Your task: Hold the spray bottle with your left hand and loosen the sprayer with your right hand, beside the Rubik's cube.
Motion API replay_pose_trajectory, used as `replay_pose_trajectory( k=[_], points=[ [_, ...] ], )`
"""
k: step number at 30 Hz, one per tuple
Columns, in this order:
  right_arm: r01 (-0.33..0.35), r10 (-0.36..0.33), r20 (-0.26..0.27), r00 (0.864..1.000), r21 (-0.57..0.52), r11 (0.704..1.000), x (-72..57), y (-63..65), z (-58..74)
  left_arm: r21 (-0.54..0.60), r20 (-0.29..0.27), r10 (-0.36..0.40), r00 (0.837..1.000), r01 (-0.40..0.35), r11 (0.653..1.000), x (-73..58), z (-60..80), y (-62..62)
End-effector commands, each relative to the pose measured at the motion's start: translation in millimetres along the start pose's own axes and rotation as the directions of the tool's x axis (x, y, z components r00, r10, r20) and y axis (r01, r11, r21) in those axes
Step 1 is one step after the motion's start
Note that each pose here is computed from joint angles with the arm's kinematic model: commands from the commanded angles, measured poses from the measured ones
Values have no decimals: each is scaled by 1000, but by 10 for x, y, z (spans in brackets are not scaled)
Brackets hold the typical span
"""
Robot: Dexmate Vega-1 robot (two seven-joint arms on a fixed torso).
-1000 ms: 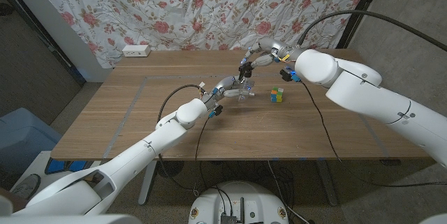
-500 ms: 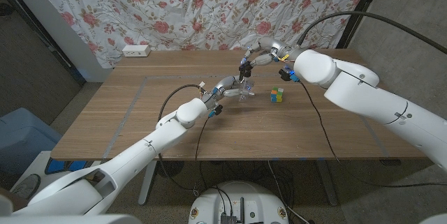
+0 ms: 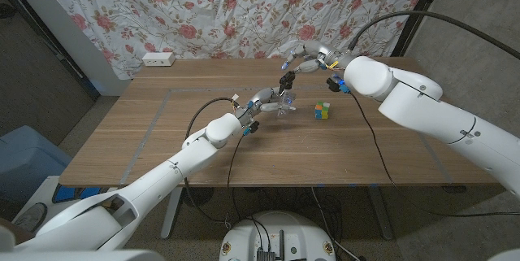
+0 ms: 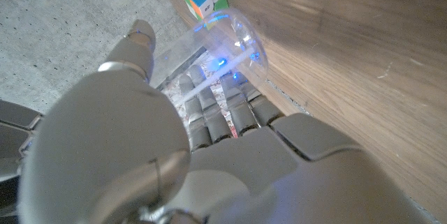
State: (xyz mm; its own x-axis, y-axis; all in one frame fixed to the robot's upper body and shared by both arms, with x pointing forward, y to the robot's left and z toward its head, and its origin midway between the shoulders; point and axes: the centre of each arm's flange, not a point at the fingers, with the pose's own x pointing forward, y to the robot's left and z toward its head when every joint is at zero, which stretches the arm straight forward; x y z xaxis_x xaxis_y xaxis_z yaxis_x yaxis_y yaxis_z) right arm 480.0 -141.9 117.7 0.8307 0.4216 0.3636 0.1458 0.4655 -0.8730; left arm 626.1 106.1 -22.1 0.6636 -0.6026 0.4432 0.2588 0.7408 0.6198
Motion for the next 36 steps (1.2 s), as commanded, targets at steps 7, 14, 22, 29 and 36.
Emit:
replay_pose_trajectory(
  k=[7, 14, 22, 29, 36],
  points=[
    [65, -65, -26, 998, -20, 998, -28, -235, -106, -2, 5, 24, 1000, -24, 1000, 51, -24, 79],
    [113, -113, -7, 994, -31, 993, -54, -239, -146, 0, 13, 33, 999, -33, 999, 79, -25, 113],
    [142, -139, 42, 989, -82, 986, -79, -196, -174, -7, 11, 35, 999, -34, 999, 80, -39, 114],
    [132, -128, 52, 990, -79, 988, -84, -167, -201, -5, 16, 32, 999, -32, 999, 86, -35, 123],
    [91, -90, 9, 996, -87, 992, -82, -139, -191, -9, 14, 29, 999, -29, 1000, 73, -37, 132]
  ],
)
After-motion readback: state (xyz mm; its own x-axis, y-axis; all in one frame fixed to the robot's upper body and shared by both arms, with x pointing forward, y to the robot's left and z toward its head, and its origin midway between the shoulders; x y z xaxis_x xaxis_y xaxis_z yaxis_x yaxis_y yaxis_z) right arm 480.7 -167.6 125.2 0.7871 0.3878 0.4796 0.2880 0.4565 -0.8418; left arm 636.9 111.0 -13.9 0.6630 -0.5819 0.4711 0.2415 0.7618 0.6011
